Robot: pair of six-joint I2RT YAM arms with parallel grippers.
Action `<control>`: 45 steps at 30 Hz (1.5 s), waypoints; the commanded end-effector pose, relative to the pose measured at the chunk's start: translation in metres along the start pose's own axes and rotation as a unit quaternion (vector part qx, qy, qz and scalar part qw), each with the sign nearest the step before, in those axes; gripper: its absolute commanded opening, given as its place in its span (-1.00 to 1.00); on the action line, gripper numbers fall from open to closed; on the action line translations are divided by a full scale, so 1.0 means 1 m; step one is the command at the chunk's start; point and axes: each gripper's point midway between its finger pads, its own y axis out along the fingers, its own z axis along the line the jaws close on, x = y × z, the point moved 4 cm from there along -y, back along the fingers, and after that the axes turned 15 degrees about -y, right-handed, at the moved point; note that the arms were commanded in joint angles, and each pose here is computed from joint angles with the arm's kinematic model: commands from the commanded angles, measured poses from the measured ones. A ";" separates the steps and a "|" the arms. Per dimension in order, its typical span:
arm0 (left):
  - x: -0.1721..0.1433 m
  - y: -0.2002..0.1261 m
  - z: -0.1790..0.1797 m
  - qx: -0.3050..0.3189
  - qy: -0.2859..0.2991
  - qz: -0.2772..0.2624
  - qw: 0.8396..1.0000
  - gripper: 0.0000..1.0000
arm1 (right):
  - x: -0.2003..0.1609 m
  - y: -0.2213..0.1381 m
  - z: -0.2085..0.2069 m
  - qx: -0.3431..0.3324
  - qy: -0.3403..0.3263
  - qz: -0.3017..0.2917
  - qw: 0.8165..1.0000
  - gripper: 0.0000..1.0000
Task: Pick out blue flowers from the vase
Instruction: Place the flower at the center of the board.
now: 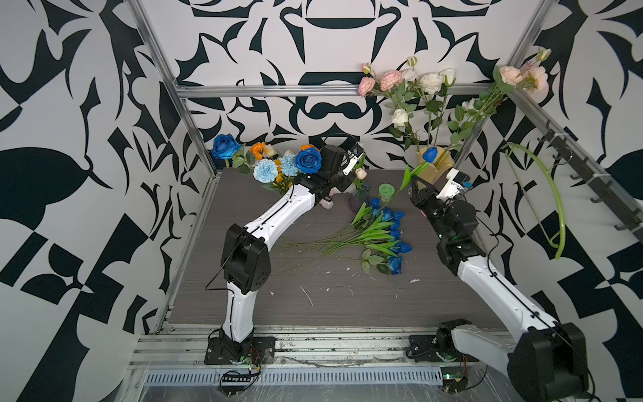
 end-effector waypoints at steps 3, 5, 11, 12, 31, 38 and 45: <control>0.014 -0.012 -0.002 -0.008 -0.003 -0.023 1.000 0.04 | -0.008 -0.006 -0.005 0.017 0.095 -0.031 0.995 -1.00; 0.014 -0.012 -0.003 -0.009 -0.002 -0.024 1.000 0.04 | -0.027 -0.002 -0.012 0.017 0.134 -0.031 0.990 -1.00; 0.015 -0.014 -0.007 -0.010 -0.001 -0.024 1.000 0.04 | -0.087 0.012 -0.004 0.007 0.176 -0.008 0.984 -1.00; 0.015 -0.015 -0.007 -0.010 -0.001 -0.024 1.000 0.04 | -0.094 0.014 -0.004 0.009 0.188 -0.009 0.982 -1.00; 0.012 -0.019 -0.012 -0.011 0.005 -0.022 1.000 0.04 | -0.176 0.024 -0.022 -0.130 0.136 0.094 0.978 -0.79; 0.012 -0.019 -0.013 -0.012 0.006 -0.023 1.000 0.04 | -0.180 0.019 -0.030 -0.160 0.101 0.115 0.975 -0.26; 0.018 -0.026 -0.012 -0.009 0.010 -0.026 1.000 0.05 | -0.161 0.026 -0.009 -0.117 0.038 0.124 0.985 -0.02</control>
